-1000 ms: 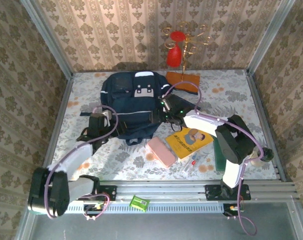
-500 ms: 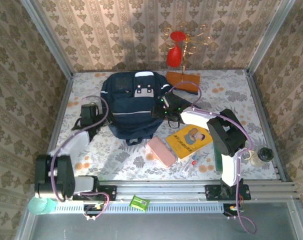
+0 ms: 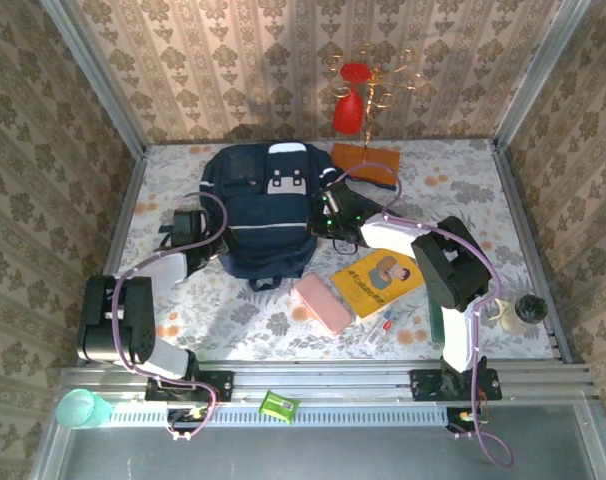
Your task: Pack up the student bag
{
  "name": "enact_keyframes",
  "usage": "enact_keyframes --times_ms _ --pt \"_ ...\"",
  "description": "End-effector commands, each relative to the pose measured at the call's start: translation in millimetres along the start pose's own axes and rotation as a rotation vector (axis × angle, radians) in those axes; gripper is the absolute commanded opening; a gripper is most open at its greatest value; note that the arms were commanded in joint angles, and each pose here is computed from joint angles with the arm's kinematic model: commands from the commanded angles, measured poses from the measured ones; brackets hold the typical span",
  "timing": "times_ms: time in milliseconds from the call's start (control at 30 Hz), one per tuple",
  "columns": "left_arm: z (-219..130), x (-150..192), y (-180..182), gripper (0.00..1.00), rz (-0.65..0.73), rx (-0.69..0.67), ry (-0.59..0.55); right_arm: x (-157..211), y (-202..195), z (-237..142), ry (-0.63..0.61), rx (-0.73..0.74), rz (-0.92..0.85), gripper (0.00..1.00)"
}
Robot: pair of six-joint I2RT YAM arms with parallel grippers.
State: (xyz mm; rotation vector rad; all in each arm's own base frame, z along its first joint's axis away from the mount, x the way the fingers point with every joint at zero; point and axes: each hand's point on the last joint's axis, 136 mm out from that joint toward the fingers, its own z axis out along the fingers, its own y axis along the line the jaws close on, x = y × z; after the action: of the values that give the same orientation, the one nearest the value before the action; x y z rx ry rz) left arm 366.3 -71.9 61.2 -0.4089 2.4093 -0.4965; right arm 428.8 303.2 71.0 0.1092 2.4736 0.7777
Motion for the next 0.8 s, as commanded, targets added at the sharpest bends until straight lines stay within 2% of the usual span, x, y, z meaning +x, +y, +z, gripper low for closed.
enact_keyframes --times_ms 0,267,433,767 --pt "2 -9 1 0.50 -0.001 0.009 -0.014 -6 78 -30 -0.011 -0.231 -0.060 0.10" --pt "8 -23 -2 0.45 -0.018 0.024 -0.025 -13 160 -89 -0.064 -0.350 -0.230 0.09" --pt "12 -25 -4 0.45 -0.013 0.037 -0.018 0 172 -109 -0.072 -0.356 -0.276 0.09" --pt "33 -40 -42 0.45 0.051 0.146 0.046 56 172 -104 -0.108 -0.353 -0.246 0.10"
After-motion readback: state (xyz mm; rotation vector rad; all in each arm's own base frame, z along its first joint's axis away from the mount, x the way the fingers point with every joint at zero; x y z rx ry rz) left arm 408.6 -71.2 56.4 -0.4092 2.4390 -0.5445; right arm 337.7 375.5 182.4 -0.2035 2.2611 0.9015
